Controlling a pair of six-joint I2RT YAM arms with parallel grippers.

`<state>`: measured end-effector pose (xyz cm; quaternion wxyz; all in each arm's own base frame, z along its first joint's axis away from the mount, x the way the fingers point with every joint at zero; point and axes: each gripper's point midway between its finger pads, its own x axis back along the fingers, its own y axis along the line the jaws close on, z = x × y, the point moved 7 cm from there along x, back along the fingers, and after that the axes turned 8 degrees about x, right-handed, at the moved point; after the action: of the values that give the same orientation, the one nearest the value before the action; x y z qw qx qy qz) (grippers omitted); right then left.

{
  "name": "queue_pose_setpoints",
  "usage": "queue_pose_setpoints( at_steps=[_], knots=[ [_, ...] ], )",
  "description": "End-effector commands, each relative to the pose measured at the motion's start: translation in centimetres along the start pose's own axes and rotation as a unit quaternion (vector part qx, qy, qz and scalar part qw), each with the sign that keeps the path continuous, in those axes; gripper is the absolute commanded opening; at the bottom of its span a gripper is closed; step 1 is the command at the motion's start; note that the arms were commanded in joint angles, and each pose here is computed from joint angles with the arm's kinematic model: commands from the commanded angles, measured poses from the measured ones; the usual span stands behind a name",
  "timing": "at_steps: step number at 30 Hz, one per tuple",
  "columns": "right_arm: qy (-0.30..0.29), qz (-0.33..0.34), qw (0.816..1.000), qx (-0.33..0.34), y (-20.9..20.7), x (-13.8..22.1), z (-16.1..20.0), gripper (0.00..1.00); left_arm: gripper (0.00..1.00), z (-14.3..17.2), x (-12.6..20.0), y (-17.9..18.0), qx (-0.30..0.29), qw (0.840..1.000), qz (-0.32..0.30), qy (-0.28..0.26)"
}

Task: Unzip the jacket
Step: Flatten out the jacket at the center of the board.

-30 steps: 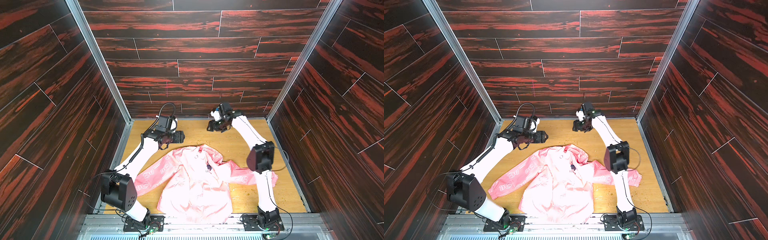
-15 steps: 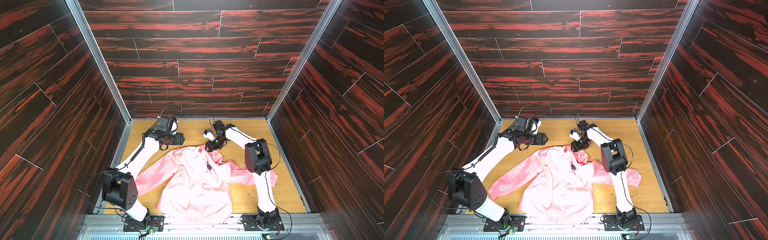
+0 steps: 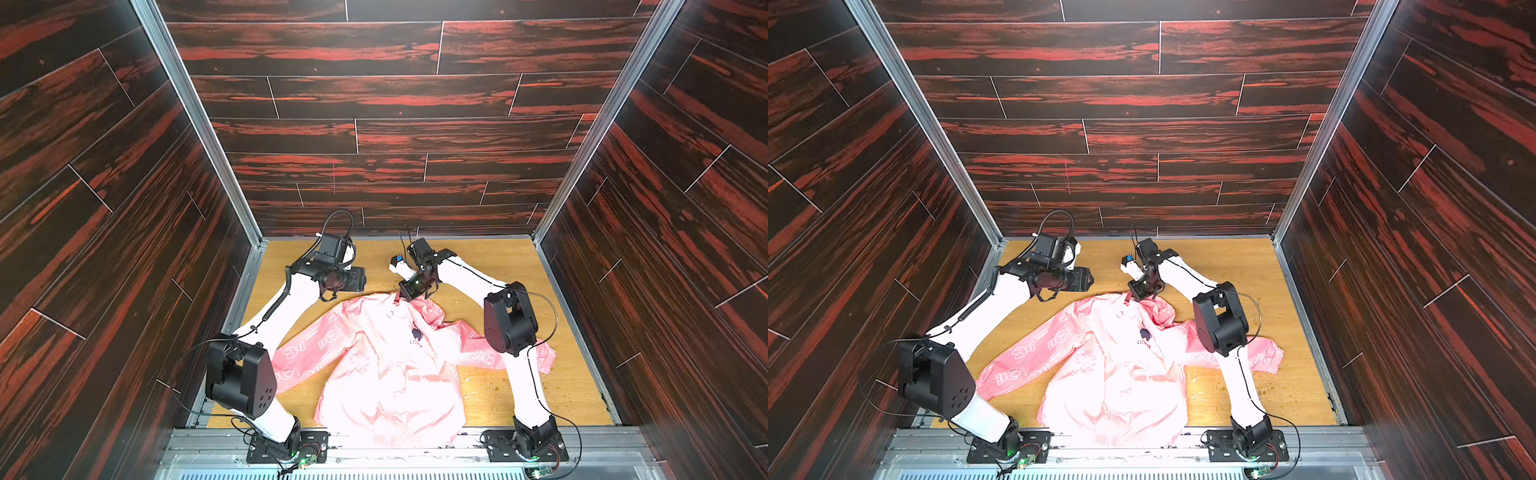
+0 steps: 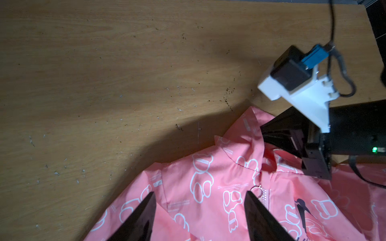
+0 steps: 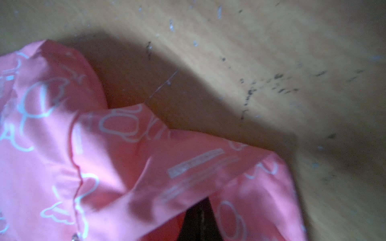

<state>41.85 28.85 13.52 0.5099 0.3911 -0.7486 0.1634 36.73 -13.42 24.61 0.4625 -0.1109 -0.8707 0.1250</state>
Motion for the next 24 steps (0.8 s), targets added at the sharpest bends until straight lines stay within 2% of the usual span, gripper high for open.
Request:
queue_pose_setpoints(
  at_steps=[1,4,7,10,11,13,15,16,17,20,24],
  knots=[
    [0.003,0.138,0.99,-0.039,-2.3,2.6,-1.3,0.0,0.66,-0.3,3.1,0.2,0.004,0.999,-0.015,-0.042],
    [-0.044,0.223,0.974,-0.021,-1.4,7.2,-3.4,0.0,0.66,-0.8,5.2,0.5,0.015,0.994,-0.024,-0.105],
    [-0.097,0.27,0.958,0.014,0.6,10.6,-5.3,0.0,0.65,-0.6,7.3,1.1,0.031,0.985,-0.036,-0.166],
    [-0.126,0.241,0.962,0.017,1.7,12.4,-6.0,0.0,0.69,0.0,8.4,1.2,0.03,0.981,-0.026,-0.19],
    [-0.123,0.226,0.966,0.002,1.6,12.6,-5.9,0.0,0.72,0.2,8.4,1.0,0.022,0.983,-0.014,-0.181],
    [-0.1,0.179,0.978,-0.042,0.5,12.5,-5.4,0.21,0.78,0.5,7.8,0.6,0.014,0.989,-0.002,-0.145],
    [-0.065,0.134,0.984,-0.094,-0.7,11.8,-4.4,0.33,0.83,0.7,6.5,0.1,0.007,0.996,0.011,-0.092],
    [-0.046,0.113,0.986,-0.118,-1.3,11.3,-3.9,0.39,0.98,0.6,5.7,-0.2,0.005,0.997,0.021,-0.071],
    [-0.025,0.114,0.982,-0.148,-2.0,10.8,-3.1,0.45,1.0,0.1,4.7,-0.4,0.008,0.998,0.025,-0.059],
    [0.009,0.131,0.964,-0.233,-4.0,11.2,-0.4,0.55,1.0,-0.3,1.4,-1.6,-0.003,0.998,0.054,0.036],
    [-0.025,0.163,0.926,-0.338,-6.2,15.1,4.1,0.63,1.0,-1.5,-3.5,-3.4,-0.001,0.99,0.062,0.129]
  ],
)
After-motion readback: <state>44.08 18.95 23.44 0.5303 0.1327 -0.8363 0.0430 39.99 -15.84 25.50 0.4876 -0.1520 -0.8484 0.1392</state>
